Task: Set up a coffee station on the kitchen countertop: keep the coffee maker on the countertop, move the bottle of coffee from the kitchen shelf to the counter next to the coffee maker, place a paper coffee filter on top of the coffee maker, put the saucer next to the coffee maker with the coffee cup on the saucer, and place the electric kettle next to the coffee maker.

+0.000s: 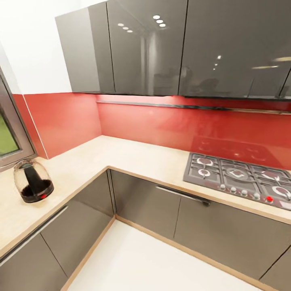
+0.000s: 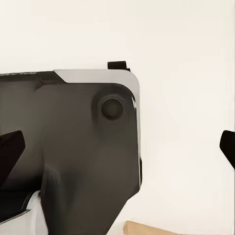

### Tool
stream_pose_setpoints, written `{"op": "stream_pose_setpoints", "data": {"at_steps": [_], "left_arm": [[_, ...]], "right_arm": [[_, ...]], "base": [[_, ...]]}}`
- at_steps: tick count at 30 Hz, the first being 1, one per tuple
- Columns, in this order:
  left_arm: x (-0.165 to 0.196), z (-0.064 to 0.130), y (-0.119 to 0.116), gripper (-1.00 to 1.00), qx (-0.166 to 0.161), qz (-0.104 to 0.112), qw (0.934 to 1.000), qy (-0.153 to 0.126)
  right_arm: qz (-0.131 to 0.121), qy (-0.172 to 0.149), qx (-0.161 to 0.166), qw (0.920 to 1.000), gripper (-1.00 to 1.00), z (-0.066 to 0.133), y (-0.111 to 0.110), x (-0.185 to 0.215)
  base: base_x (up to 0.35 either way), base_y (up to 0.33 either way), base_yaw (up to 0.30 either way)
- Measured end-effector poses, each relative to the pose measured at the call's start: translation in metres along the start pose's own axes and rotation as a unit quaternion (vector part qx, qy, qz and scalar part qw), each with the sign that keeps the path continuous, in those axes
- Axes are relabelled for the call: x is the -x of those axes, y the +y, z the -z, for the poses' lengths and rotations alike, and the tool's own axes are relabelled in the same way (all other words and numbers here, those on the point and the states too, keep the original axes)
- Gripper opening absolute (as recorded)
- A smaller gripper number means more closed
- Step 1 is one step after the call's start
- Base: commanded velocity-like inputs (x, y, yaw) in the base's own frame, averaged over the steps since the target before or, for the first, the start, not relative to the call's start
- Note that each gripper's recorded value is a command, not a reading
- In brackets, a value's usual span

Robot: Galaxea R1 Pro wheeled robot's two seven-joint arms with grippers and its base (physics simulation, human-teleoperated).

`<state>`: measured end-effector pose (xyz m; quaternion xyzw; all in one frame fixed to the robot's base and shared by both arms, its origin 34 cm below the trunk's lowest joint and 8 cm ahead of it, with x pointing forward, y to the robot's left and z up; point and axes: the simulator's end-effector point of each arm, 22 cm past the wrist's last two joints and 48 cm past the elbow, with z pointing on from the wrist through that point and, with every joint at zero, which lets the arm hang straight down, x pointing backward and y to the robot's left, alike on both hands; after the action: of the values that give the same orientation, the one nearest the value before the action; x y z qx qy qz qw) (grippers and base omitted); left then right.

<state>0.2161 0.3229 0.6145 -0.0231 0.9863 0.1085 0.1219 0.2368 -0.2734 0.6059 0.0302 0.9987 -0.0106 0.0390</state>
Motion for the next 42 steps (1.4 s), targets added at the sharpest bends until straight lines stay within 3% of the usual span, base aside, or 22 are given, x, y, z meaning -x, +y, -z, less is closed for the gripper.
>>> {"op": "stream_pose_setpoints", "data": {"at_steps": [18, 42], "left_arm": [[-0.0003, -0.0002, 0.0007, 1.00, 0.001, 0.005, 1.0000, 0.001], [-0.0006, 0.0002, -0.0020, 1.00, 0.000, 0.005, 1.0000, 0.001]], "right_arm": [[-0.001, 0.000, 0.000, 1.0000, 1.00, -0.0001, 0.0000, 0.0000], [0.000, 0.001, 0.000, 1.0000, 1.00, -0.0003, 0.0000, -0.0004]], "base": [[0.029, -0.260, 0.278], [0.000, -0.010, 0.280]]}}
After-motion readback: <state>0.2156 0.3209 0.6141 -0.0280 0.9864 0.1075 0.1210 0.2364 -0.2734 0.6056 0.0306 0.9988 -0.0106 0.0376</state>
